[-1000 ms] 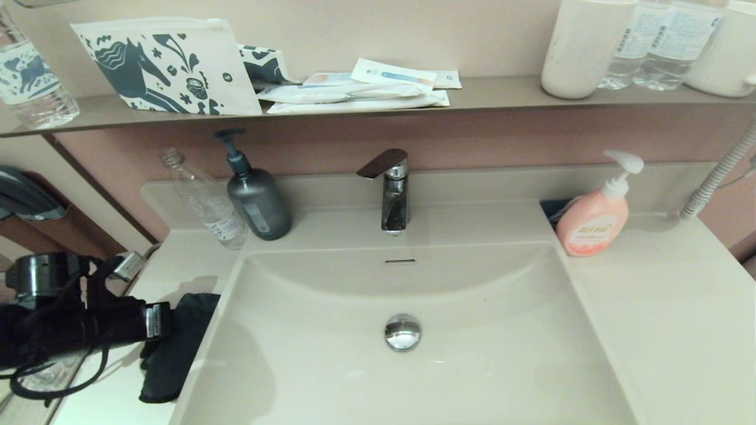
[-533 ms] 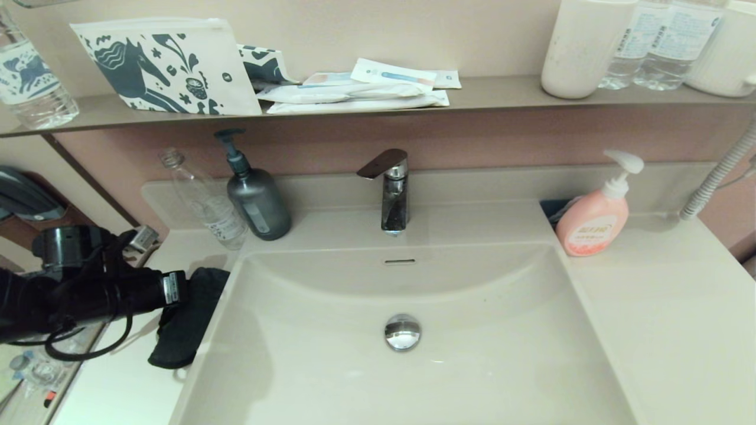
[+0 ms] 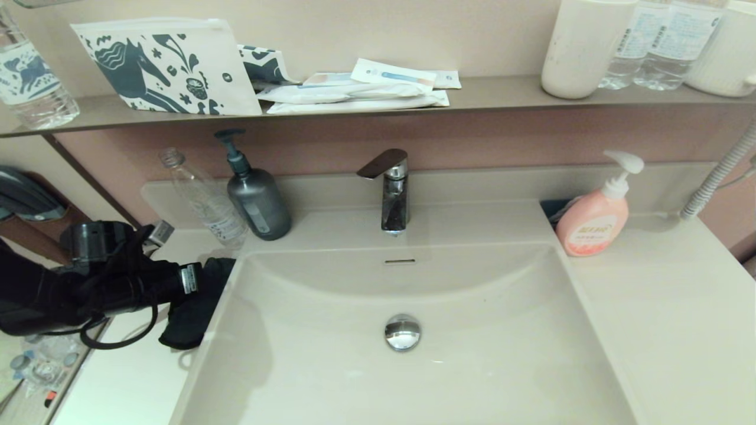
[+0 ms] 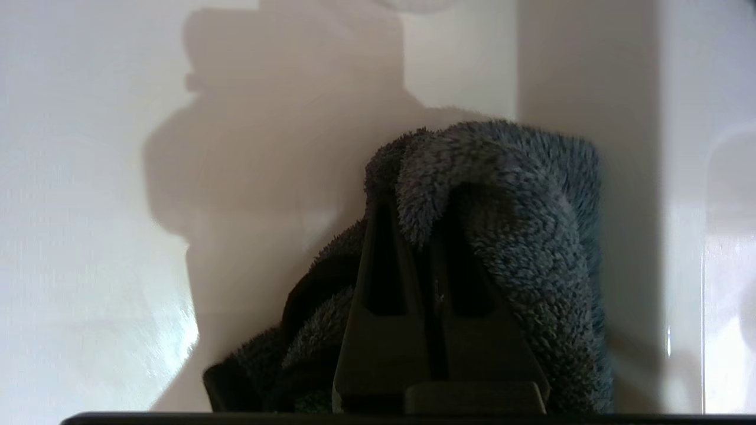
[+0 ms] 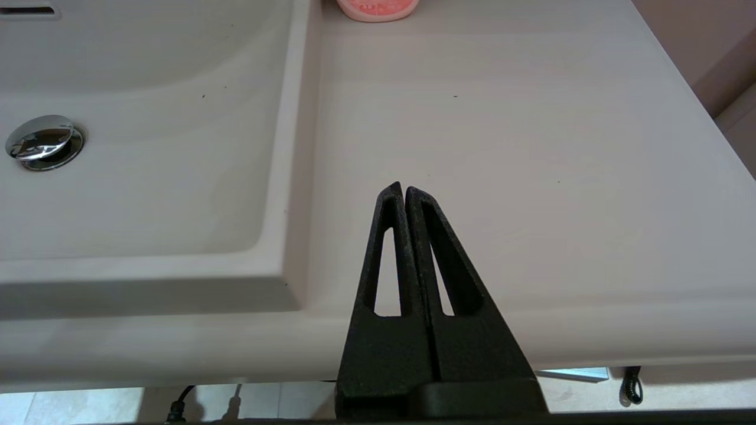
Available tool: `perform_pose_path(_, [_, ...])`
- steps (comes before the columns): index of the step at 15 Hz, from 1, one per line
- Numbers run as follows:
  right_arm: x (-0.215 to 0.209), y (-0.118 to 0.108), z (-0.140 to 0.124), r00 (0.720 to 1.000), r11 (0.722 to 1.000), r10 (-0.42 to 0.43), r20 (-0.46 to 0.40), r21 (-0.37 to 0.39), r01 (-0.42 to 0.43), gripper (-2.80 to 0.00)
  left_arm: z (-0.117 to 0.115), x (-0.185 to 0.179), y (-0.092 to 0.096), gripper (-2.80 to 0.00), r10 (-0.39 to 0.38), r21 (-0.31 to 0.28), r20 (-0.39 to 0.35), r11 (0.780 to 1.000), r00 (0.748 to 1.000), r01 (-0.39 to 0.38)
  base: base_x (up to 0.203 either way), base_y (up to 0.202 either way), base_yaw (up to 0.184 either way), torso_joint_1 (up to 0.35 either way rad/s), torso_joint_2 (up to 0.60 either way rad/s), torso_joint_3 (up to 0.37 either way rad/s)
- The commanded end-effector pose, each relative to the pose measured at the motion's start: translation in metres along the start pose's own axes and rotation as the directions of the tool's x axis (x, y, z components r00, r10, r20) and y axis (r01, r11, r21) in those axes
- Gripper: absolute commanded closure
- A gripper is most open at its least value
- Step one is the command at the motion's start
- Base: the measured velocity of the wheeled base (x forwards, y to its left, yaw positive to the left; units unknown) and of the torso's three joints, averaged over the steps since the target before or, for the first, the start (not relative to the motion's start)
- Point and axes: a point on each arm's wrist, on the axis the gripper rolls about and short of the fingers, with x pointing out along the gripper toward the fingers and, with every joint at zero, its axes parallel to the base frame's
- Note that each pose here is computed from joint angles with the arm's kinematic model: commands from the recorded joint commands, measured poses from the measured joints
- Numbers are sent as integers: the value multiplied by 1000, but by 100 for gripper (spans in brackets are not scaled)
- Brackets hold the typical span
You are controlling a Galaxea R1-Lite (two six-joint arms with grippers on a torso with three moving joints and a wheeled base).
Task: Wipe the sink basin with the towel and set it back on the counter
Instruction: Wipe the sink
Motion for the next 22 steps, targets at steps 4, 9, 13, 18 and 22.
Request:
perform_pose_path(4, [0, 0, 0, 1000, 1000, 1, -2, 0, -1, 0, -22, -15, -1, 0, 17, -34, -61, 999, 998, -20, 0, 0, 0, 0, 0, 0])
perform_pose_path(9, [0, 0, 0, 1000, 1000, 1, -2, 0, -1, 0, -42, -36, -11, 0, 18, 7, -100, 1000, 995, -17, 0, 0, 0, 0, 0, 0])
perform_pose_path(13, [0, 0, 0, 1000, 1000, 1, -1, -1, -1, 0, -60, -59, -11, 0, 50, 24, -116, 999, 992, -48, 0, 0, 0, 0, 0, 0])
perform_pose_path(18, [0, 0, 0, 1000, 1000, 0, -1, -1, 0, 0, -69, -94, -7, 0, 114, 53, -115, 993, 987, -108, 0, 0, 0, 0, 0, 0])
perform_pose_path(22, [0, 0, 0, 1000, 1000, 0, -1, -1, 0, 0, -82, -128, -14, 0, 145, 47, -165, 989, 975, -139, 0, 0, 0, 0, 0, 0])
